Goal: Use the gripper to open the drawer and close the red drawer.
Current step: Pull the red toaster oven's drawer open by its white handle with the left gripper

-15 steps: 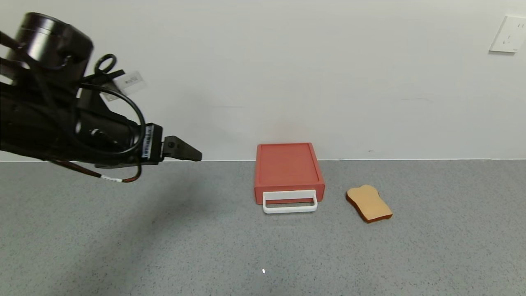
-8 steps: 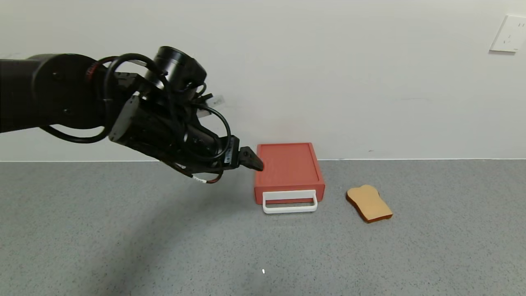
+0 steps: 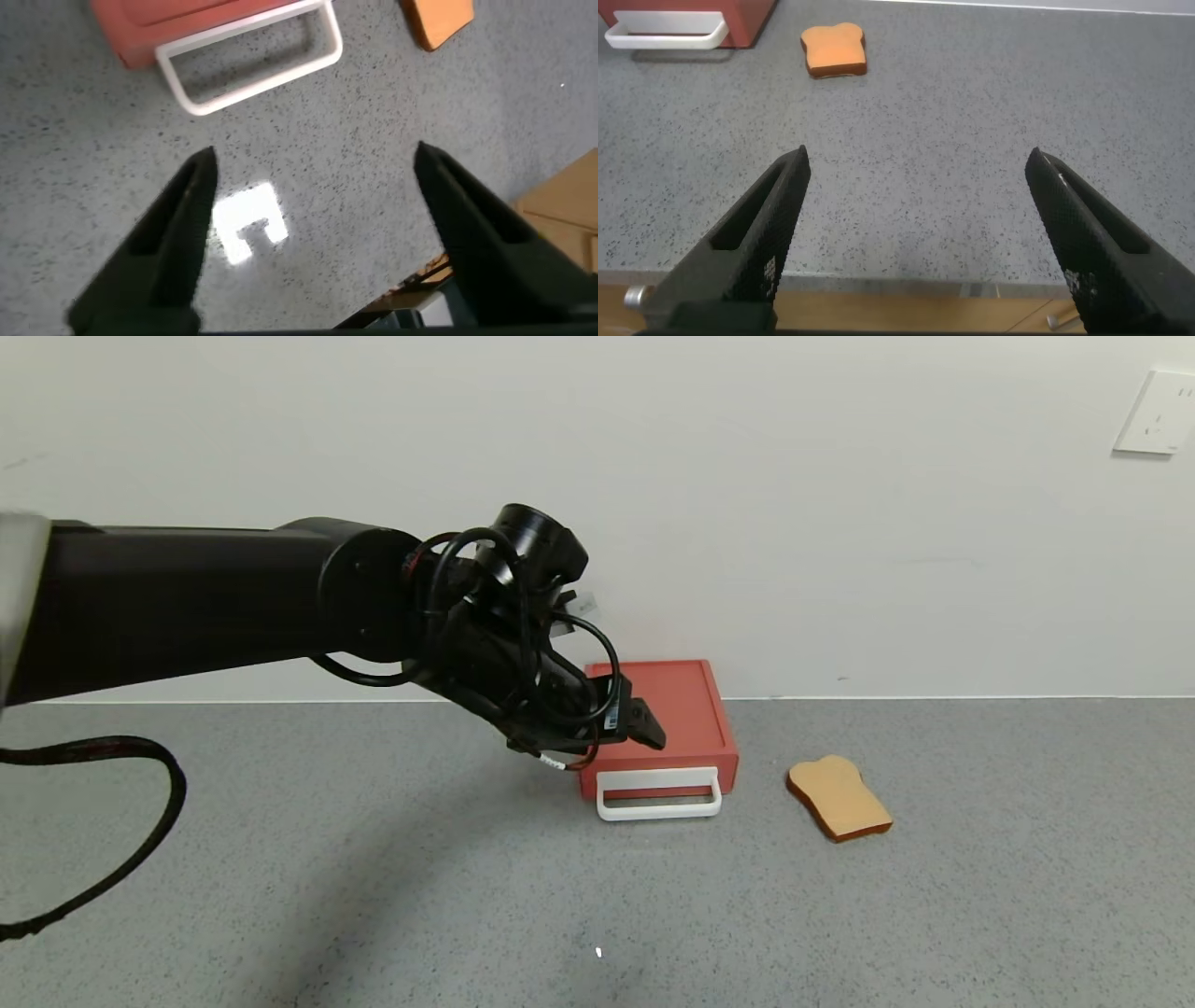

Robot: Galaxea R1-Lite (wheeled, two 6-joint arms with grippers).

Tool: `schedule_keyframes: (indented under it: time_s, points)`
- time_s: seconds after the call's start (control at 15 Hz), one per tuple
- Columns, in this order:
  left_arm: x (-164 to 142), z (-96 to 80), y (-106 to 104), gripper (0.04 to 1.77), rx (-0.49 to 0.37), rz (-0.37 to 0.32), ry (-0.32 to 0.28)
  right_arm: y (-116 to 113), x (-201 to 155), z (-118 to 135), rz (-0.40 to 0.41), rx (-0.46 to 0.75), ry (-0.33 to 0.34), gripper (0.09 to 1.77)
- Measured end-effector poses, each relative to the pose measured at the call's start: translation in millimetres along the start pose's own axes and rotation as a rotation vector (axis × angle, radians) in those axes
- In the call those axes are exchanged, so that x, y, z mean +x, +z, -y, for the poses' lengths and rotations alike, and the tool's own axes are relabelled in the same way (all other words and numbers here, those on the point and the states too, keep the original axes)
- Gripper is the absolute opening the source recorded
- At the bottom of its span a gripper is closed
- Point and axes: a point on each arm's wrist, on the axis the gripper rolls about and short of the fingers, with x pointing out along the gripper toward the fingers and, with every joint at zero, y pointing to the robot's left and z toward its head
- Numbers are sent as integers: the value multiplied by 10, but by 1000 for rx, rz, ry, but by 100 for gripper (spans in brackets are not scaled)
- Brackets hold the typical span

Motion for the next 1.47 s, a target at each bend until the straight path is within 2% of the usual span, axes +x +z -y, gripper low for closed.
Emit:
schedule_keyframes:
  time_s: [0.2,0.4,0.47,0.6,0.8,0.93,1.13,1.27,1.47]
  points:
    - [149,62,51,103,1,4,-13,0,0,0,0,0,0,170]
    - [300,141,98,71,-28,14,-20,0,0,0,0,0,0,170]
    - [364,170,103,8,-21,19,-23,0,0,0,0,0,0,170]
    - [485,198,91,11,1,17,-28,-1,0,0,0,0,0,170]
    - [616,199,61,11,106,2,-29,-1,0,0,0,0,0,170]
    - [671,186,46,11,208,-10,-36,-1,0,0,0,0,0,170]
    - [735,155,32,11,433,-29,-73,0,0,0,0,0,0,170]
    - [819,107,54,11,575,-12,-92,-1,0,0,0,0,0,170]
    - [969,38,63,11,694,0,-139,-1,0,0,0,0,0,170]
